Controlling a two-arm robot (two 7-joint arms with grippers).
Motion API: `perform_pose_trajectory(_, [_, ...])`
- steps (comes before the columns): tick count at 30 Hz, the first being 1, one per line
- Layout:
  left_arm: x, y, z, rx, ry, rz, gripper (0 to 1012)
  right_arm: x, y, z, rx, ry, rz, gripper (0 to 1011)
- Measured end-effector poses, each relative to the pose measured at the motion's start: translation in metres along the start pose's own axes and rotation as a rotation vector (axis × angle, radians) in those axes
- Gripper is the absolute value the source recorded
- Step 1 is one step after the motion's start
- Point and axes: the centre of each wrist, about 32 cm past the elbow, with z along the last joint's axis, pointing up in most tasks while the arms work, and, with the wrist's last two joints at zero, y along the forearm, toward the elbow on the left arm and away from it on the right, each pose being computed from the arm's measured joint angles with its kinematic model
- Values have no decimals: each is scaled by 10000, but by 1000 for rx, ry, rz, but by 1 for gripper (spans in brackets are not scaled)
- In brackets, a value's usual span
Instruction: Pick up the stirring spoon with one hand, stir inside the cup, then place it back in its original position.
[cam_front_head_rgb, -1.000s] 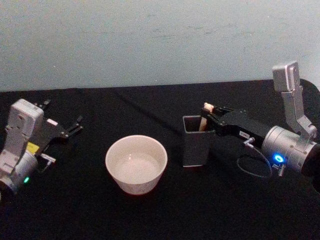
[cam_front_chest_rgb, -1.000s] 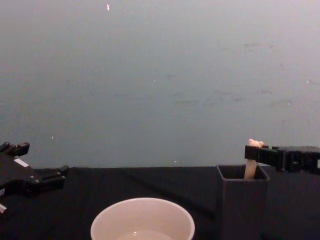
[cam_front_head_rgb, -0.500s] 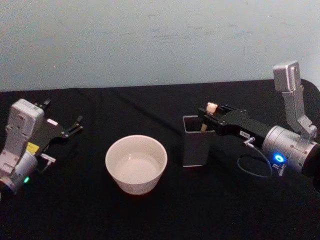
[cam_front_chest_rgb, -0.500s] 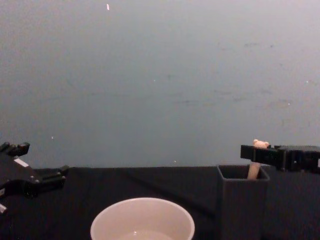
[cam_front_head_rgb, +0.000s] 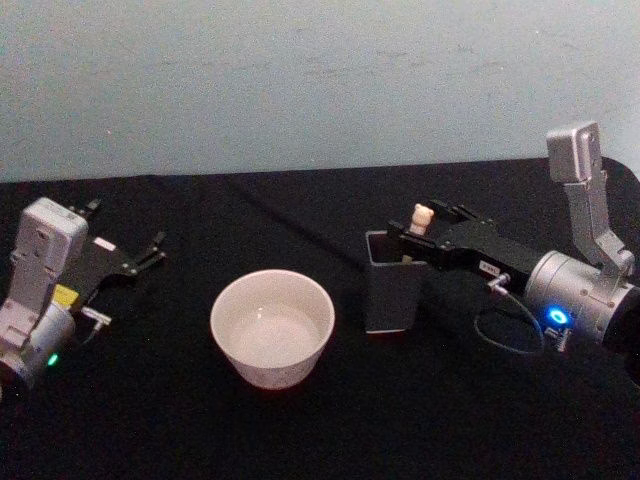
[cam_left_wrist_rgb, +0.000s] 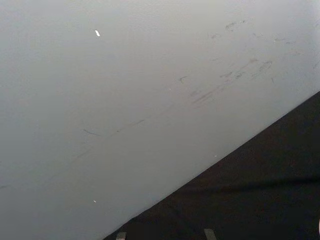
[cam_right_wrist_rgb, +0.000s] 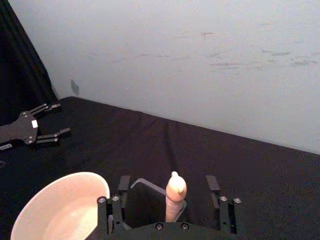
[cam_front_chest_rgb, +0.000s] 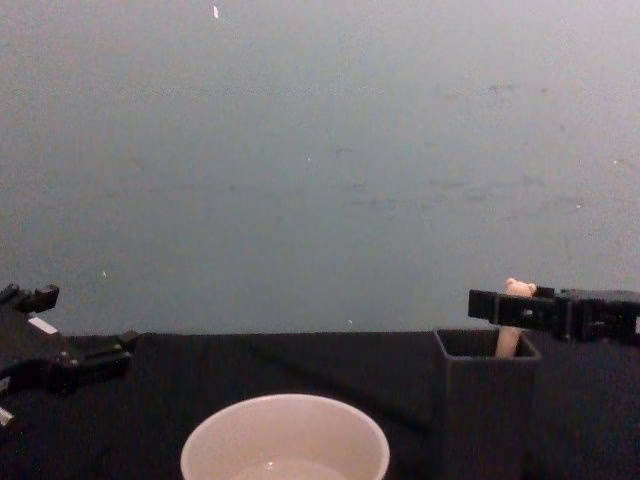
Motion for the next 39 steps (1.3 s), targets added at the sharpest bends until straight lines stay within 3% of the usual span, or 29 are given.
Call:
perform_pose_trajectory(3, [0,0,0,0,0,0,1001,0,0,0,0,0,0,990])
perform_pose_trajectory(9, [0,0,0,0,0,0,1001,-6,2,-1,6,-2,-6,1003])
perform_pose_trajectory(15, [0,0,0,0,0,0,1001,-58,27,36,88,-27,-68,1003])
perform_pose_trajectory(18, [0,0,0,0,0,0,1001,-97,56,86,177,-47,-147,1003])
perform_pose_trajectory(21, [0,0,0,0,0,0,1001,-130,79,108,228,-64,-213,1002])
perform_pose_trajectory(24, [0,0,0,0,0,0,1001,-191,124,88,285,-110,-338,1002])
perform_pose_trajectory(25, [0,0,0,0,0,0,1001,-191,124,88,285,-110,-338,1002])
perform_pose_trajectory(28, [0,0,0,0,0,0,1001,-225,164,-46,293,-179,-459,1002])
perform_pose_trajectory(31, [0,0,0,0,0,0,1001,-231,173,-158,271,-215,-505,1002])
perform_pose_trajectory(39, [0,0,0,0,0,0,1001,-181,105,-611,112,-298,-566,1003])
